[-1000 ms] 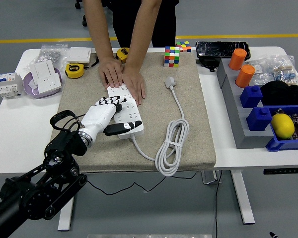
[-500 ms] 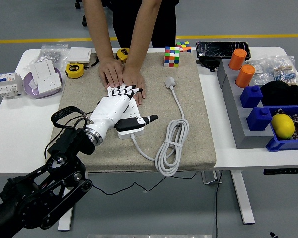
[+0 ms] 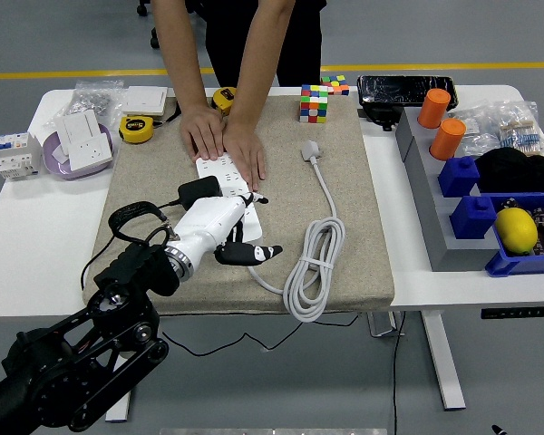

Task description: Pick up the plug,place it near the board,insert it into the board,press the button

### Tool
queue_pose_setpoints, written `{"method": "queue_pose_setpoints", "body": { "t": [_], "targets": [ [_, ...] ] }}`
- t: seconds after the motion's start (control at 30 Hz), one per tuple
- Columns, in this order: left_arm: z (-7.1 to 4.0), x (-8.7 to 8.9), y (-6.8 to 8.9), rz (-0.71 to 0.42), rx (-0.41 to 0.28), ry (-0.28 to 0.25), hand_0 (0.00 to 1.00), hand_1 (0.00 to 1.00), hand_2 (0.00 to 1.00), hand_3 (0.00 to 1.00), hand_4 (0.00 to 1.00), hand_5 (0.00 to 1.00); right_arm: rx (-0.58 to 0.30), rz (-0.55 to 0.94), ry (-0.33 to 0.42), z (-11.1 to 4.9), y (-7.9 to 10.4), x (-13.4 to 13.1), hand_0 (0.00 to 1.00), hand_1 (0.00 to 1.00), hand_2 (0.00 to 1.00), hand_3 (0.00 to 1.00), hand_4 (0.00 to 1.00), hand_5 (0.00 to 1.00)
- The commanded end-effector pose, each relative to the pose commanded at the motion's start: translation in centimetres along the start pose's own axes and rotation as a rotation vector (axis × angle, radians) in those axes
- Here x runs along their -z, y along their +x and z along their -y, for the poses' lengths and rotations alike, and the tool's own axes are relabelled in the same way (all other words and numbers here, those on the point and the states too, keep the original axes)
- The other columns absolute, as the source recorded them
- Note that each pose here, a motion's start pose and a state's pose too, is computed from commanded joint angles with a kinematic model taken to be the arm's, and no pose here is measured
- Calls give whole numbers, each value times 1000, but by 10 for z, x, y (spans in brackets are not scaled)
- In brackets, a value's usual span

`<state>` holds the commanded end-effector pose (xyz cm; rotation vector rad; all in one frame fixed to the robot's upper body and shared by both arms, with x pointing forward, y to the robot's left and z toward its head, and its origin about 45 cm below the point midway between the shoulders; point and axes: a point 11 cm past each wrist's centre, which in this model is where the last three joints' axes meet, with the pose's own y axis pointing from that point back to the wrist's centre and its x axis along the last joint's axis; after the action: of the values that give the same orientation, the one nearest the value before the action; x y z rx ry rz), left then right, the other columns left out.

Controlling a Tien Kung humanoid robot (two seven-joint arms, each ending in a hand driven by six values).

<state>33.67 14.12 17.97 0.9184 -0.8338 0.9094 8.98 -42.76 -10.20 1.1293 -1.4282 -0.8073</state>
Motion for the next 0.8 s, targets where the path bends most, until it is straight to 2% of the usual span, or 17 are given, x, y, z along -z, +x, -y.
{"method": "queue_pose_setpoints", "body": {
  "t": [0.13, 0.17, 0.33, 0.37, 0.53, 0.8],
  "targets": [
    [1, 2, -5, 6, 16, 7, 161, 49, 146, 846, 625, 177, 0, -1, -2, 0, 0, 0, 835, 751, 759, 791, 998, 950],
    [2, 3, -6, 10, 22, 10, 157, 49, 144, 863, 588, 2, 0, -1, -1, 0, 0, 0, 836, 751, 759, 791, 998, 951],
    [4, 10, -14, 25, 57, 37, 157, 49, 144, 863, 588, 2, 0, -2, -2, 0, 0, -1, 836, 751, 759, 791, 998, 951],
    [5, 13, -16, 27, 69, 46, 156, 49, 145, 867, 633, 2, 0, -2, -2, 0, 0, -1, 835, 751, 759, 791, 998, 952],
    [5, 20, -24, 35, 105, 72, 156, 49, 145, 867, 633, 2, 0, -1, -4, 0, 0, -1, 835, 751, 759, 791, 998, 952],
    [7, 25, -20, 44, 98, 86, 158, 51, 146, 868, 629, 2, 0, 4, 0, 0, 0, 0, 835, 751, 759, 790, 998, 954]
  ]
}}
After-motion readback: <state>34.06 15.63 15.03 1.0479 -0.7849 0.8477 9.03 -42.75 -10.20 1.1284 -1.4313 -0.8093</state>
